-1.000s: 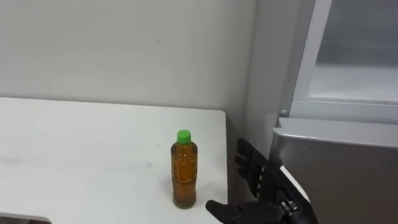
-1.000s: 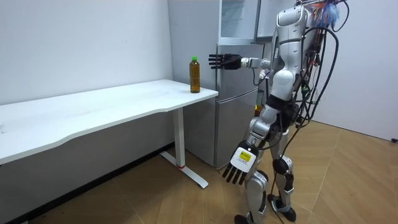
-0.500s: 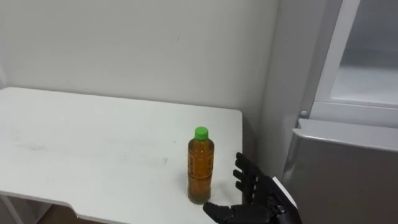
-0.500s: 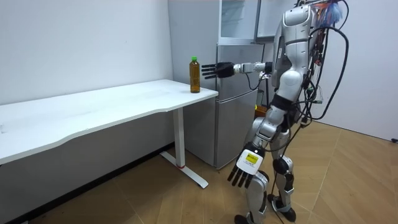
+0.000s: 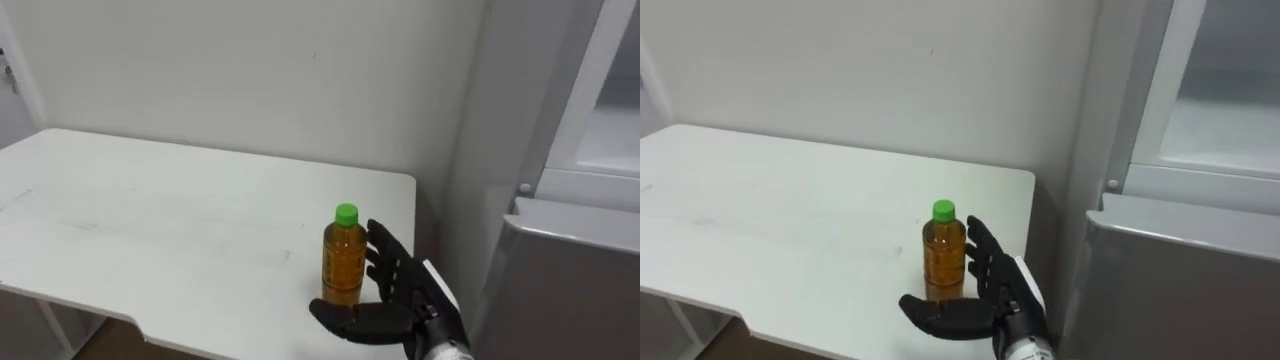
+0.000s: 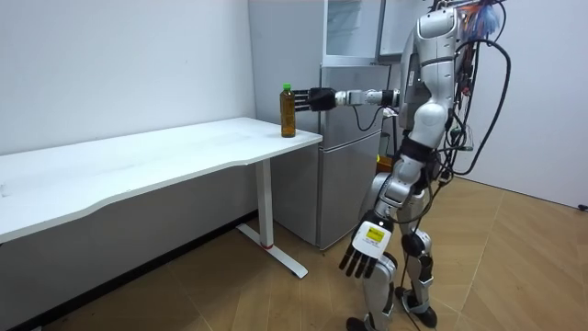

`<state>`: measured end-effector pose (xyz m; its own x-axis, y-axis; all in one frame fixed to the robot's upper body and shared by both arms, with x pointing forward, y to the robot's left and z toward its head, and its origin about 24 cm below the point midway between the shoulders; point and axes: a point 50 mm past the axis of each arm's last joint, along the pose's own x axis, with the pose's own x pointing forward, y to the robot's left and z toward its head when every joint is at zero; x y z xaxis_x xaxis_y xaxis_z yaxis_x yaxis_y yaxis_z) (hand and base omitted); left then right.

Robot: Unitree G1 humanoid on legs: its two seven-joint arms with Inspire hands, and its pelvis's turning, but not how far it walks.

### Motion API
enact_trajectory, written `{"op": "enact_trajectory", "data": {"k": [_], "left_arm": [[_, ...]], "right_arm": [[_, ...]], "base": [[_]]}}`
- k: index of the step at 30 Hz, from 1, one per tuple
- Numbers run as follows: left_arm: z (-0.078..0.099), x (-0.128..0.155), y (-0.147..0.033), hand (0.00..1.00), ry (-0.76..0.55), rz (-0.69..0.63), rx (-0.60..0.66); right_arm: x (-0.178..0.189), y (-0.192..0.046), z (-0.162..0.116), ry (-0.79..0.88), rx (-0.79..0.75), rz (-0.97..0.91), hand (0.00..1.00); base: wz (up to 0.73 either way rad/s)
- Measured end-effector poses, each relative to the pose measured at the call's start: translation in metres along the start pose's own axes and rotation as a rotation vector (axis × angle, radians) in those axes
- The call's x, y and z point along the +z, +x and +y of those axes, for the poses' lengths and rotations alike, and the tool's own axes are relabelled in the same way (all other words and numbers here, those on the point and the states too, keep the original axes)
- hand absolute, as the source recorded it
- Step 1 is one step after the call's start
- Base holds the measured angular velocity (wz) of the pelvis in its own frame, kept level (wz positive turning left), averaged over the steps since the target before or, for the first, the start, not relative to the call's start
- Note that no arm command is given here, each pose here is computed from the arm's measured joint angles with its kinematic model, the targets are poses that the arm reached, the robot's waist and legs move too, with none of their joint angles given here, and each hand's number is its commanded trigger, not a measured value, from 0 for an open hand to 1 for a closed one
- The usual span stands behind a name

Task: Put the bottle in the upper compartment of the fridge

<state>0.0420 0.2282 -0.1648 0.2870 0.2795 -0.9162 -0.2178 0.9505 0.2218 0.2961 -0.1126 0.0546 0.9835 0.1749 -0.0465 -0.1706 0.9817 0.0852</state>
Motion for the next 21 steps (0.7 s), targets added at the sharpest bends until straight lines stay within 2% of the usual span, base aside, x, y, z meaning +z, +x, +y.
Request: {"op": "enact_trajectory", "data": {"k": [6, 21], "left_arm": [[-0.002, 0.002, 0.0, 0.0, 0.008, 0.001, 0.0], [-0.008, 0.001, 0.0, 0.0, 0.007, 0.009, -0.022]], "right_arm": [[0.004, 0.004, 0.009, -0.003, -0.039, -0.019, 0.0], [0.017, 0.01, 0.008, -0.036, -0.223, -0.075, 0.0]], "base": [[0.0], [0.01]]}}
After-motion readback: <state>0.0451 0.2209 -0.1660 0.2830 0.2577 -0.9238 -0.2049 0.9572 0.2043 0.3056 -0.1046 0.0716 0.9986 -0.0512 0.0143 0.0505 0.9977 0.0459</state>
